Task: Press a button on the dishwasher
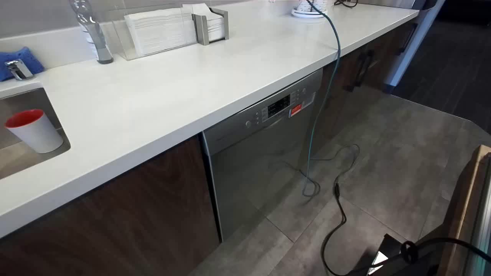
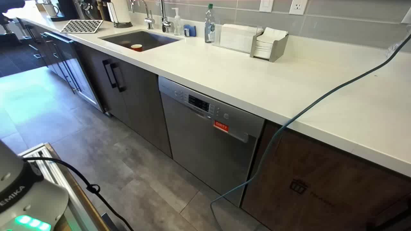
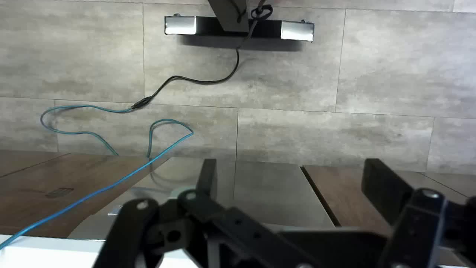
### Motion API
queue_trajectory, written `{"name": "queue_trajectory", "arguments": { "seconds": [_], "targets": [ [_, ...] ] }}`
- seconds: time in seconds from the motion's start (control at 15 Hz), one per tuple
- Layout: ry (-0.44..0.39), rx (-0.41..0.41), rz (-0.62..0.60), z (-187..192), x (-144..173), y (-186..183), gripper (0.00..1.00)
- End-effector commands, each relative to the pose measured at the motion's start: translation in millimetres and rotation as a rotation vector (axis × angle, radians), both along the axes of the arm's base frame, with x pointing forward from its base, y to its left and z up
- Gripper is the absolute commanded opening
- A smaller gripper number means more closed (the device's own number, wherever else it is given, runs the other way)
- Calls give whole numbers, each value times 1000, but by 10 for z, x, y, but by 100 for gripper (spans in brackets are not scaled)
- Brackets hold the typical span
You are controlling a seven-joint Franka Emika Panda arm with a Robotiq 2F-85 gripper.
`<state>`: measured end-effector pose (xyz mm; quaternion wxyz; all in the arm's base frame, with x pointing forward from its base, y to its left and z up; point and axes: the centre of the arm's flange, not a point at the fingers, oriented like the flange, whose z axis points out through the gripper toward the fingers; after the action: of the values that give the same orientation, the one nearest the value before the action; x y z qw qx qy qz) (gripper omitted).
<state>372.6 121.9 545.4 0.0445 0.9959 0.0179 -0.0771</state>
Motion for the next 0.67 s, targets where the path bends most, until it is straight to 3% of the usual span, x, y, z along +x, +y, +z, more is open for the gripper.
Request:
{"name": "queue_trajectory", "arguments": {
  "seconds": [0.0, 0.53, 0.6],
  "targets": [
    [0, 0, 0, 0, 0, 0, 100],
    [0, 0, 0, 0, 0, 0, 100],
    [11, 36, -9, -119, 24, -57, 100]
  ]
}}
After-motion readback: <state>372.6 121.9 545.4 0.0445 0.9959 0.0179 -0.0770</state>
